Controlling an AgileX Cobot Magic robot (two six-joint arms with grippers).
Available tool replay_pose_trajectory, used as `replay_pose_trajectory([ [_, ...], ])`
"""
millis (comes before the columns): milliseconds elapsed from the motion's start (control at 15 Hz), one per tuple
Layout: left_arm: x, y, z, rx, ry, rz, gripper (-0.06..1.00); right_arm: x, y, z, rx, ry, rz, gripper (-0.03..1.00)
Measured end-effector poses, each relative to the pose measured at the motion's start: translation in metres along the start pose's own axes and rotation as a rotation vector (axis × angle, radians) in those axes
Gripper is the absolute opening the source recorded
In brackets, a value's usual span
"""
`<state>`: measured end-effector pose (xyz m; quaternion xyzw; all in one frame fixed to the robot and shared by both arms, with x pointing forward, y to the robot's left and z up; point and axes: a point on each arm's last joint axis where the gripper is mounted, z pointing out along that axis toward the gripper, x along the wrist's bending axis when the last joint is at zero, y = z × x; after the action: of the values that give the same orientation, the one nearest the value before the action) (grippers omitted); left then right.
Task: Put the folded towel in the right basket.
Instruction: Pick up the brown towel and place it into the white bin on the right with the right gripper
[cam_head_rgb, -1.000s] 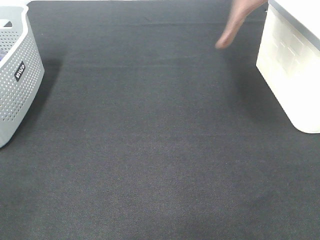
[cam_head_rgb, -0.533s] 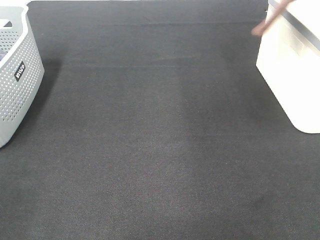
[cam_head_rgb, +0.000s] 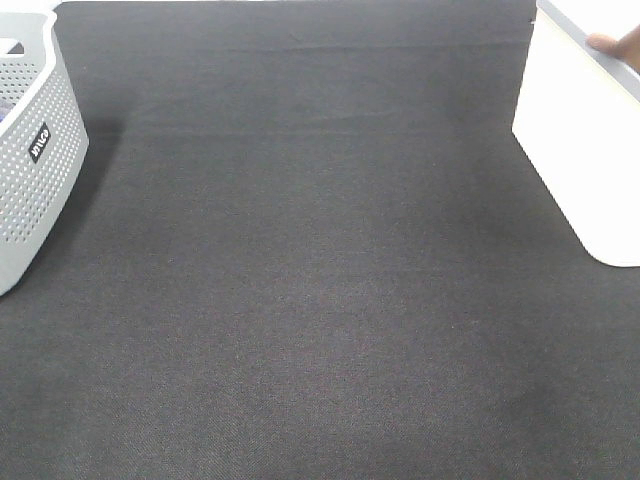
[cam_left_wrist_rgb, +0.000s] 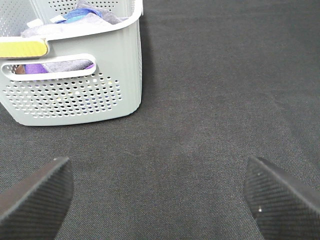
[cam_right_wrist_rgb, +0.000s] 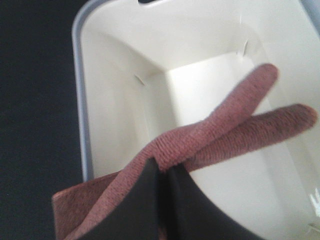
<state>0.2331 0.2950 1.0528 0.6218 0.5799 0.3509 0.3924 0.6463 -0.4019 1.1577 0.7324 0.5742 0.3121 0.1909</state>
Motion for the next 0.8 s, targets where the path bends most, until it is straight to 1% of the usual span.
replay_pose_trajectory([
  [133, 0.0, 0.0, 0.0, 0.0, 0.0, 0.0, 0.88, -0.01, -0.004, 0.028, 0.049, -0.027, 0.037, 0.0],
  [200, 0.0, 0.0, 0.0, 0.0, 0.0, 0.0, 0.88, -0.01, -0.004, 0.028, 0.049, -0.027, 0.037, 0.0],
  [267, 0.0, 0.0, 0.0, 0.0, 0.0, 0.0, 0.88, -0.016, -0.006, 0.039, 0.066, -0.055, 0.058, 0.04],
  [333, 0.0, 0.0, 0.0, 0.0, 0.0, 0.0, 0.88, -0.02, -0.008, 0.046, 0.078, -0.07, 0.078, 0.13],
  [400, 0.0, 0.0, 0.0, 0.0, 0.0, 0.0, 0.88, -0.022, -0.009, 0.049, 0.082, -0.072, 0.094, 0.24],
  [467, 0.0, 0.0, 0.0, 0.0, 0.0, 0.0, 0.88, -0.022, -0.009, 0.05, 0.084, -0.068, 0.101, 0.4],
  [533, 0.0, 0.0, 0.0, 0.0, 0.0, 0.0, 0.88, -0.02, -0.008, 0.049, 0.08, -0.06, 0.106, 0.59],
  [600, 0.0, 0.0, 0.0, 0.0, 0.0, 0.0, 0.88, -0.02, -0.007, 0.048, 0.074, -0.056, 0.106, 0.65],
  [667, 0.0, 0.0, 0.0, 0.0, 0.0, 0.0, 0.88, -0.019, -0.006, 0.046, 0.076, -0.053, 0.105, 0.68],
  [800, 0.0, 0.0, 0.0, 0.0, 0.0, 0.0, 0.88, -0.012, -0.004, 0.031, 0.062, -0.025, 0.112, 0.7],
])
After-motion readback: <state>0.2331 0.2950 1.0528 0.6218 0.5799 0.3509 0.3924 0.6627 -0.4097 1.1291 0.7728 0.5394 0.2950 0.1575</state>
